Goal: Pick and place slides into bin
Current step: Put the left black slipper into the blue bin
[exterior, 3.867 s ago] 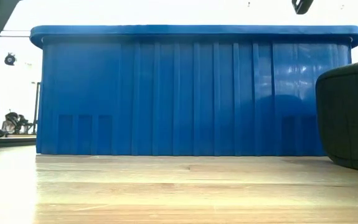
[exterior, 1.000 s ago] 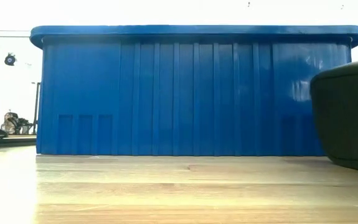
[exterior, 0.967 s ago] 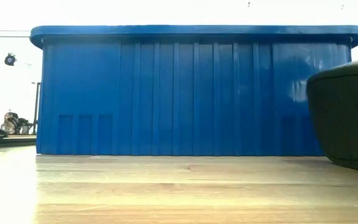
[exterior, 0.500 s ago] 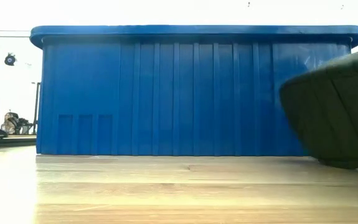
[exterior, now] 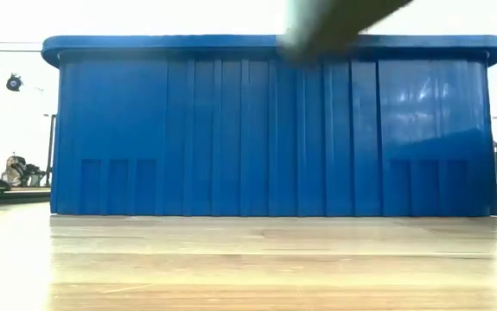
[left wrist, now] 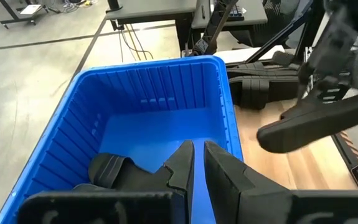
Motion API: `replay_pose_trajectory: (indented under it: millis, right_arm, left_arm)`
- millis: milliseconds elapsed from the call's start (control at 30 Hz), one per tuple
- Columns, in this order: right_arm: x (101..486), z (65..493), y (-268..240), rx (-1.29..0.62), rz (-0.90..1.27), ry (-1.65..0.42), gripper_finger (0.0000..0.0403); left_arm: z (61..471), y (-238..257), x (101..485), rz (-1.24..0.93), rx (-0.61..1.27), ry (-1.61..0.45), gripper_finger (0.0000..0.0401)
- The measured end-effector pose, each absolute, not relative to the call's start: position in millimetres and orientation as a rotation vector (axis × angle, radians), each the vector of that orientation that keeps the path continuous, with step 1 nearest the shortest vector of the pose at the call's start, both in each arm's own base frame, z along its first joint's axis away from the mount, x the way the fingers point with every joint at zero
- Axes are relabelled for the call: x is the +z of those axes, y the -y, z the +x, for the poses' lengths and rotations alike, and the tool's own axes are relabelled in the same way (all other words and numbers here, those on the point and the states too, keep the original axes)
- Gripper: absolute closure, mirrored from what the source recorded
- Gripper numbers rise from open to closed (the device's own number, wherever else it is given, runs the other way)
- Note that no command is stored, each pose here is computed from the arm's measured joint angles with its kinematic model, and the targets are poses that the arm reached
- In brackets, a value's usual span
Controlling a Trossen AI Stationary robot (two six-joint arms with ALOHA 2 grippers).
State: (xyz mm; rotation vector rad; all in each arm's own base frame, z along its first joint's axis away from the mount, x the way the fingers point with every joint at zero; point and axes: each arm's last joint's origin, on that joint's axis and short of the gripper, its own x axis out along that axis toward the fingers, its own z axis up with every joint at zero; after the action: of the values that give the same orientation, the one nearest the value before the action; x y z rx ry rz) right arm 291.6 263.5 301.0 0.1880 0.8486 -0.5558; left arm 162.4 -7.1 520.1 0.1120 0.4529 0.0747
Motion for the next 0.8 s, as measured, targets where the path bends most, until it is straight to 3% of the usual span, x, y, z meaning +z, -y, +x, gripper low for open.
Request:
replay_pose_trajectory:
  millis: [300, 467, 667, 800]
  right_arm:
    - [397.3, 312.0, -224.8, -0.512, 0.133, -0.599, 0.0391]
    - [420.7, 311.7, -206.1, -0.465, -0.008, -0.577, 0.0391]
    - [431.3, 305.1, -193.5, -0.373, -0.261, -0.646, 0.0391]
    - [446.6, 301.7, -186.1, -0.341, -0.286, -0.595, 0.0391]
  left_arm:
    - [161.1, 7.0, 520.8, 0.111, 0.074, -0.447, 0.0381]
    - [155.2, 7.0, 522.1, 0.105, 0.061, -0.44, 0.0381]
    - [152.4, 14.7, 525.1, 0.047, -0.202, -0.403, 0.0374]
    - [169.6, 20.0, 521.6, 0.017, -0.345, -0.399, 0.0337]
